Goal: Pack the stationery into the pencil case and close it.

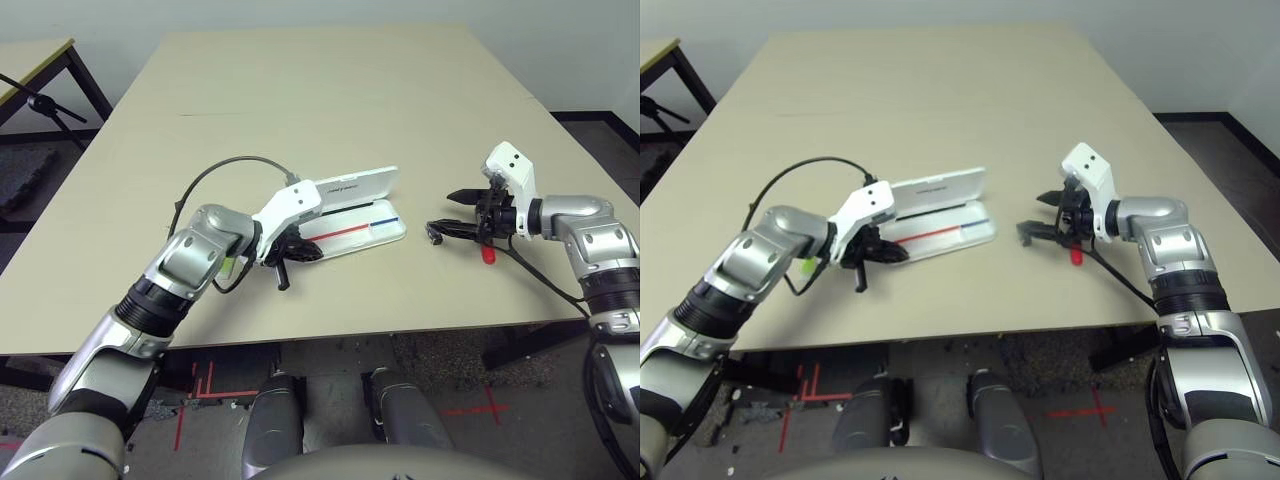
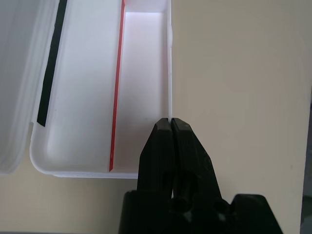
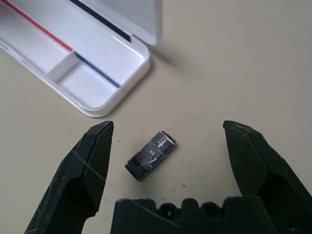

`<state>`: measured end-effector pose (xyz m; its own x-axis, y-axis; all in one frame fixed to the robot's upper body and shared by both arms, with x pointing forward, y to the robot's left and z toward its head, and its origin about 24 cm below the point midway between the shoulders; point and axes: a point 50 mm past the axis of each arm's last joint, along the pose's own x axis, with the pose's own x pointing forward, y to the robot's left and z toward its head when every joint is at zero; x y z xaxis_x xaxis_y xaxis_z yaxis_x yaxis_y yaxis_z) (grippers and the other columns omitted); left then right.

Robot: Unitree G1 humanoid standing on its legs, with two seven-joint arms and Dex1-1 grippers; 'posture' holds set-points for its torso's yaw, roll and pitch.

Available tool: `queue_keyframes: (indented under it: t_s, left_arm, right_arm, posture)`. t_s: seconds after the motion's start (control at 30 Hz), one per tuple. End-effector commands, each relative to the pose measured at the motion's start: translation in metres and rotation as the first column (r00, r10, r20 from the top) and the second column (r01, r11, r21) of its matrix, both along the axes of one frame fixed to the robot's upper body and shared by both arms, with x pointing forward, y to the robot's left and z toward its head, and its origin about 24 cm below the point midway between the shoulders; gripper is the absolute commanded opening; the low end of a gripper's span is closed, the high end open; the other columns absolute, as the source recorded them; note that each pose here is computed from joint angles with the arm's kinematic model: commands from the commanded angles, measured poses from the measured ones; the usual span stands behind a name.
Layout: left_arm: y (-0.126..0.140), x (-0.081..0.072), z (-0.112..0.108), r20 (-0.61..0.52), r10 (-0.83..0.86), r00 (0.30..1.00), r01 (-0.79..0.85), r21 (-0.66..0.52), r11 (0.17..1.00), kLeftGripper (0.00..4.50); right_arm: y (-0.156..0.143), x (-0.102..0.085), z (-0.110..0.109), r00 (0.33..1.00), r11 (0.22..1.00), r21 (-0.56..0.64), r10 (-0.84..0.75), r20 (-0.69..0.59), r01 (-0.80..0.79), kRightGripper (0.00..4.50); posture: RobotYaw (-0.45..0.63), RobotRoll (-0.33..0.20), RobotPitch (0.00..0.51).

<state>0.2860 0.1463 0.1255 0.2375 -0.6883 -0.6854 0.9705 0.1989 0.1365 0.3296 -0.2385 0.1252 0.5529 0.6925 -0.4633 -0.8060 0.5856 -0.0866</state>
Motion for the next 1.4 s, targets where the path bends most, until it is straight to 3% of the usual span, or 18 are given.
queue_keyframes:
  t_s: [0.03,0.53,0.7,0.8,1.13,1.4]
  left_arm:
    - [0.004,-0.011,-0.001,0.001,-0.094,0.996,0.094,-0.007,0.996,0.02]
    - [0.016,-0.012,-0.014,0.02,-0.1,0.995,0.1,-0.017,0.995,0.02]
    - [0.017,-0.012,-0.015,0.038,-0.105,0.994,0.106,-0.019,0.994,0.02]
    - [0.016,-0.012,-0.013,0.045,-0.112,0.993,0.113,-0.035,0.993,0.72]
    - [0.02,-0.025,0.006,0.1,-0.138,0.985,0.147,-0.082,0.986,4.49]
    - [0.036,-0.039,0.025,0.151,-0.12,0.981,0.142,-0.141,0.98,4.49]
  right_arm:
    - [0.006,-0.001,-0.002,1.0,1.0,0.002,0.025,-0.012,-0.025,4.5]
    - [0.015,-0.029,-0.003,0.967,0.982,0.065,0.184,-0.179,-0.175,4.5]
    - [0.017,-0.03,-0.005,0.965,0.983,0.06,0.183,-0.186,-0.175,4.5]
    - [0.018,-0.029,-0.006,0.967,0.984,0.049,0.177,-0.184,-0.171,4.5]
    - [0.023,-0.026,-0.004,0.968,0.982,0.081,0.185,-0.168,-0.173,4.5]
    - [0.016,-0.028,0.012,0.981,0.984,0.089,0.164,-0.1,-0.155,4.5]
  posture:
    - [-0.09,0.0,0.09]
    - [-0.08,0.0,0.096]
    - [-0.08,0.0,0.095]
    - [-0.07,0.0,0.095]
    - [-0.07,0.0,0.1]
    - [-0.05,0.0,0.105]
